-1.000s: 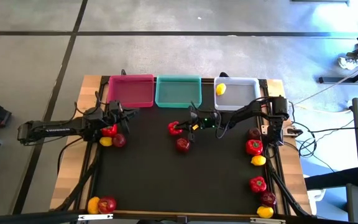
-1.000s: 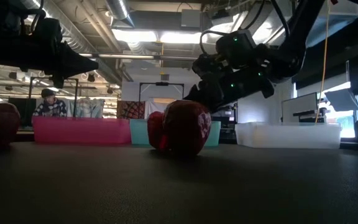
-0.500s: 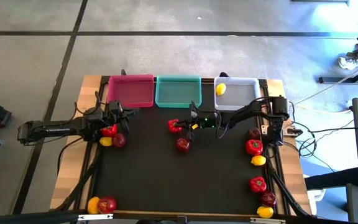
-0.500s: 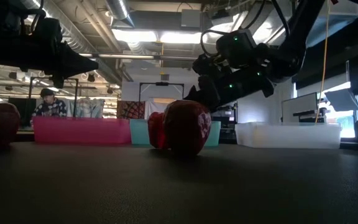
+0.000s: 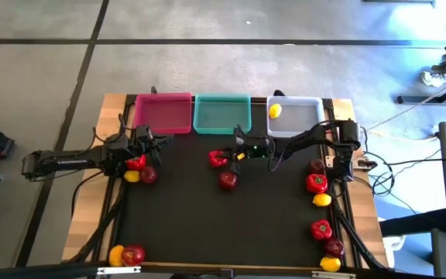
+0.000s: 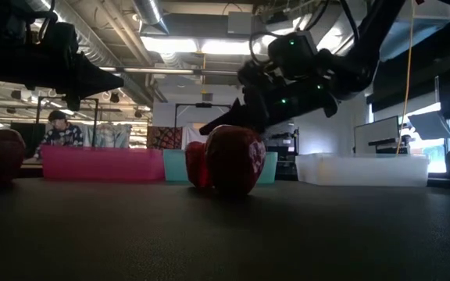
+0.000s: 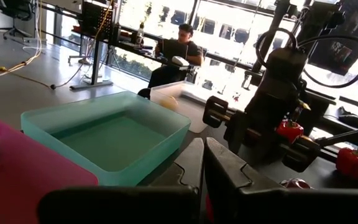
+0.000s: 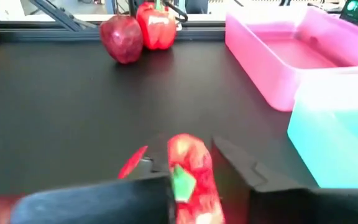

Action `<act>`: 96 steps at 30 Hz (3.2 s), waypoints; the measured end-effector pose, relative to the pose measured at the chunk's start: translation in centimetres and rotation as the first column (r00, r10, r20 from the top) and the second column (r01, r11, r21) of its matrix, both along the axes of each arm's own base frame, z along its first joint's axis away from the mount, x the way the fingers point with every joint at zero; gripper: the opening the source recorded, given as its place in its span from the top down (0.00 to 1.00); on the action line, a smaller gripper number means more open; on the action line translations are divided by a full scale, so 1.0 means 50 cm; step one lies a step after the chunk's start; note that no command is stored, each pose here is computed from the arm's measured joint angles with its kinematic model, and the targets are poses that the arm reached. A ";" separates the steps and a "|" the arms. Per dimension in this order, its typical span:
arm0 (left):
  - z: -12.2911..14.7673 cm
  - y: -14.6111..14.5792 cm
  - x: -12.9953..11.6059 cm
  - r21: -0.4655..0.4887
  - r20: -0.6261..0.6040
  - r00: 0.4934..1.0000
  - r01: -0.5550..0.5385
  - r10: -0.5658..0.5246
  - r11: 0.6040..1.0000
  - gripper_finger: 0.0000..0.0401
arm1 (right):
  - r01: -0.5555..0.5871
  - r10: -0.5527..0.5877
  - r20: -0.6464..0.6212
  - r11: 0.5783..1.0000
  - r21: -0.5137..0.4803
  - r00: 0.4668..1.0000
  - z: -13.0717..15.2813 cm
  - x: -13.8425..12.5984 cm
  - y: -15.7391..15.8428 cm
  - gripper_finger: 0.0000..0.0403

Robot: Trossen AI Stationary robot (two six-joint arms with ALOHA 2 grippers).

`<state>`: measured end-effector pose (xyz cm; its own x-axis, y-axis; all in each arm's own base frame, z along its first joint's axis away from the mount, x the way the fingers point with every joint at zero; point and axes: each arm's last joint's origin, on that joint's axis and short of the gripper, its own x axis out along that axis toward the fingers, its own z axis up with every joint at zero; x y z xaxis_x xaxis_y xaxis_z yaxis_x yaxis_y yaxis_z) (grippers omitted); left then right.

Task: Sort produce into baskets
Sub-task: Put the red bell pepper into the green bin

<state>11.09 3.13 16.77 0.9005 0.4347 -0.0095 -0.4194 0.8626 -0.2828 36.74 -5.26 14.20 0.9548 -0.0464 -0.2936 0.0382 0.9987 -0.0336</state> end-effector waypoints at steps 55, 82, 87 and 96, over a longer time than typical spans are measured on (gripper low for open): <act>0.000 0.000 0.000 0.011 -0.005 1.000 0.000 0.000 1.000 0.97 | -0.186 0.210 -0.463 0.978 0.099 0.861 0.015 0.067 -0.002 0.33; 0.000 0.000 0.000 0.011 -0.006 1.000 0.000 0.000 1.000 0.97 | -0.250 0.265 -0.436 0.964 0.093 0.860 0.067 0.088 -0.002 0.63; 0.000 0.000 0.000 0.010 -0.007 1.000 0.001 0.000 1.000 0.97 | -0.285 0.282 -0.379 0.957 0.050 0.881 0.124 0.074 -0.005 0.63; 0.000 0.000 0.000 0.009 -0.006 1.000 0.000 0.000 1.000 0.97 | -0.502 0.524 -0.158 0.850 0.160 0.837 0.235 0.024 -0.028 0.63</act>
